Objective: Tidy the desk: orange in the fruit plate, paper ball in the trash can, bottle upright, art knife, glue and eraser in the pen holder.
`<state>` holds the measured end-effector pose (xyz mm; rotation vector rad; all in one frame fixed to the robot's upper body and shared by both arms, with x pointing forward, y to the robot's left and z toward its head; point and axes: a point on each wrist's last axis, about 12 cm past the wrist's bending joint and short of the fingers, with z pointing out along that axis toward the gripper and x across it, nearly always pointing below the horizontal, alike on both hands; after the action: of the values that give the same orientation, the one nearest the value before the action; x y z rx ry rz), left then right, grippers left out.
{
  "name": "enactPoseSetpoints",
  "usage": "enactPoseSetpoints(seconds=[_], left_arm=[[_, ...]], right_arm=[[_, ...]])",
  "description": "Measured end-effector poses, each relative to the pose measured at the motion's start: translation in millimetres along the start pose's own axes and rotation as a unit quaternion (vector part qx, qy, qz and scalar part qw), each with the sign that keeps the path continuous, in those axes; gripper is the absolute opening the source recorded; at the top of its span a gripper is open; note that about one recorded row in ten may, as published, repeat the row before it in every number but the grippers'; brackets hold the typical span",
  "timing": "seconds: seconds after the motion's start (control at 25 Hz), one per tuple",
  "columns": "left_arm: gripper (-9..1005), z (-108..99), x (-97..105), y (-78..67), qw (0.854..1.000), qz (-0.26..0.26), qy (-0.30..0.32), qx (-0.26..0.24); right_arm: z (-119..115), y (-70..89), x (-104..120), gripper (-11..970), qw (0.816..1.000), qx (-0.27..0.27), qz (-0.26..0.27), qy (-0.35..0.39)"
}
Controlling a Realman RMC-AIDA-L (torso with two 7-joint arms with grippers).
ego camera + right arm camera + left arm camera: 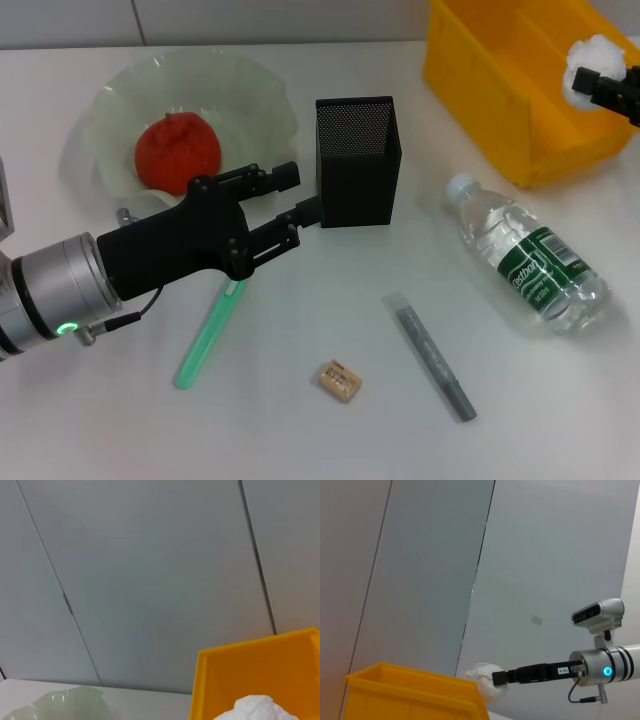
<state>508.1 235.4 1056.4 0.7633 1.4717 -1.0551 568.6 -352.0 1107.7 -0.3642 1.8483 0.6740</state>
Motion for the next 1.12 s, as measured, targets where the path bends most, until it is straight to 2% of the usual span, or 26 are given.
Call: enactPoseSetpoints(seconds=[1.12], left_arm=[[491, 4.3, -3.5, 1.5, 1.0, -0.002, -0.002, 0.007]], right_arm=[[5.1, -8.8, -1.4, 616, 0.999, 0.037, 0.005, 0.001]])
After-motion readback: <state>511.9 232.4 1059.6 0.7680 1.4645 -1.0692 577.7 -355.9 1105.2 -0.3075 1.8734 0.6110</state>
